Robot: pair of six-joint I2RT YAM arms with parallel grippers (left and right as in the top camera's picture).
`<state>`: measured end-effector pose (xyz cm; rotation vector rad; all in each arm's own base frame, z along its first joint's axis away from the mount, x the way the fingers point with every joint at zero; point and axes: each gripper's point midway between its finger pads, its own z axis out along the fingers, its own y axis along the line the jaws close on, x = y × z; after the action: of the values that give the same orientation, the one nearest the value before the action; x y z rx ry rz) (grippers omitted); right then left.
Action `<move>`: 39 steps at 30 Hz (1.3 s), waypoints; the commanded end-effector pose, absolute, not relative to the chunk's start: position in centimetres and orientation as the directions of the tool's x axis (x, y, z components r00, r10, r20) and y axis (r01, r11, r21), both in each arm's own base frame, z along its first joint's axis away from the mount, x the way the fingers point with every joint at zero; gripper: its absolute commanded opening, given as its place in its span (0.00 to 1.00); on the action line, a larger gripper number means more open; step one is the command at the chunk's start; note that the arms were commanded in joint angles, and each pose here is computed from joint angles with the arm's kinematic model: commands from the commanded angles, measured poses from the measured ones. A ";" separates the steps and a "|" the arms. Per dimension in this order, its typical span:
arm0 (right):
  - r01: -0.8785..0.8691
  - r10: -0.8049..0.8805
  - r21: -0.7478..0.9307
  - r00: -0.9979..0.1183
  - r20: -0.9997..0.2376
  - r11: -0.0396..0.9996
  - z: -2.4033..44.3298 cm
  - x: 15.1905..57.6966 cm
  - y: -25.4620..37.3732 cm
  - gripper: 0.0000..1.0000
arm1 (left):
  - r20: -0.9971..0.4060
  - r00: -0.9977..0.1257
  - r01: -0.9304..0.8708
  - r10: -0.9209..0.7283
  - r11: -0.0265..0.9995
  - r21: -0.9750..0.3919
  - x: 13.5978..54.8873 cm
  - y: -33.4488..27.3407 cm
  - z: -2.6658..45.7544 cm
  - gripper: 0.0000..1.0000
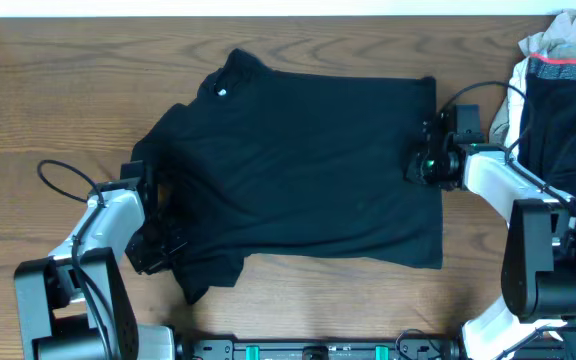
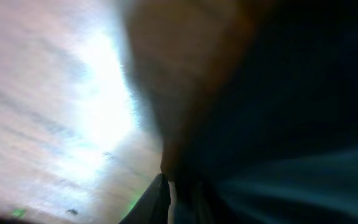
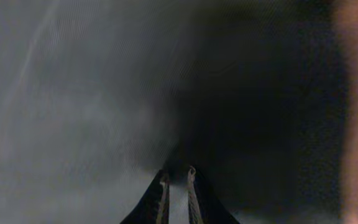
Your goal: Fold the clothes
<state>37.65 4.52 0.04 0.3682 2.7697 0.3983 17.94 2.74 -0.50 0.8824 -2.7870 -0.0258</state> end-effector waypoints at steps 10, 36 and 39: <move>0.086 0.265 0.452 -0.899 -0.350 0.888 5.7 40.7 3.1 0.28 | 0.191 -0.800 -0.559 -0.569 0.822 0.109 19.5 5.8 3.4 0.22; -0.026 0.184 0.469 -0.899 -0.396 0.883 17.6 31.9 4.7 0.50 | 0.203 -0.701 -0.712 -0.684 0.658 -0.245 12.6 -2.3 8.2 0.61; -0.025 0.184 0.469 -0.900 -0.395 0.883 17.6 31.9 4.7 0.50 | 0.265 -0.623 -0.782 -0.736 0.591 -0.199 11.7 -2.6 6.3 0.62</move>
<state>31.75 4.57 16.93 0.1514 2.6347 0.6505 12.45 -2.13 7.29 1.1136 -2.8002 0.4507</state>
